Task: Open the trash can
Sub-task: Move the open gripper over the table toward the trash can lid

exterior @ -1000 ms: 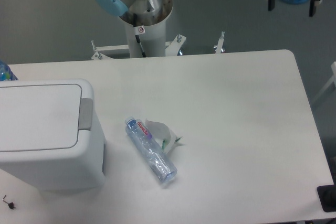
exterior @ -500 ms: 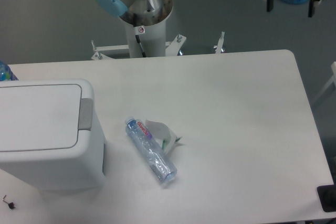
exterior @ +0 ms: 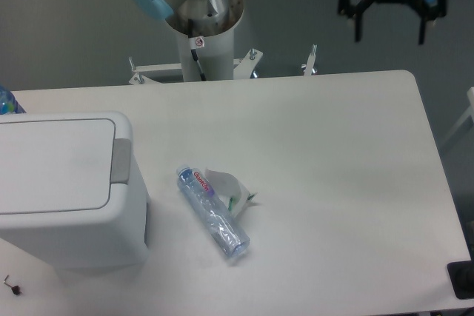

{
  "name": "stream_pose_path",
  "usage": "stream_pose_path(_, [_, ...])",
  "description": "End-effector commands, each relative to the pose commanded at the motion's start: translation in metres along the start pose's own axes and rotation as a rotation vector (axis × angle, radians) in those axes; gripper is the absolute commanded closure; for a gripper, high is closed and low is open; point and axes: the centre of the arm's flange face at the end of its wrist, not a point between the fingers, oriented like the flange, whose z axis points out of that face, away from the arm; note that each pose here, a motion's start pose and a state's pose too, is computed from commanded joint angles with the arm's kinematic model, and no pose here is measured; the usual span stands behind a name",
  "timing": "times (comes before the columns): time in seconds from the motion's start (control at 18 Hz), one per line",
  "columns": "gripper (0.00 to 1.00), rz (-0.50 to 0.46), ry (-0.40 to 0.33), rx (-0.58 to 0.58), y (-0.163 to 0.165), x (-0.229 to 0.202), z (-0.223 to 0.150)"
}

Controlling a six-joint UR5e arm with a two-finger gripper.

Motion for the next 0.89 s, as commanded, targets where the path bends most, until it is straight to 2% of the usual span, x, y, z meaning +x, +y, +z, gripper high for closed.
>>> stream_pose_path(0.28, [0.00, -0.162, 0.022, 0.054, -0.041, 0.044, 0.013])
stream_pose_path(0.67, [0.00, -0.276, 0.081, 0.063, -0.076, 0.091, 0.025])
stream_pose_path(0.89, [0.00, -0.302, 0.114, 0.059, -0.087, 0.118, 0.030])
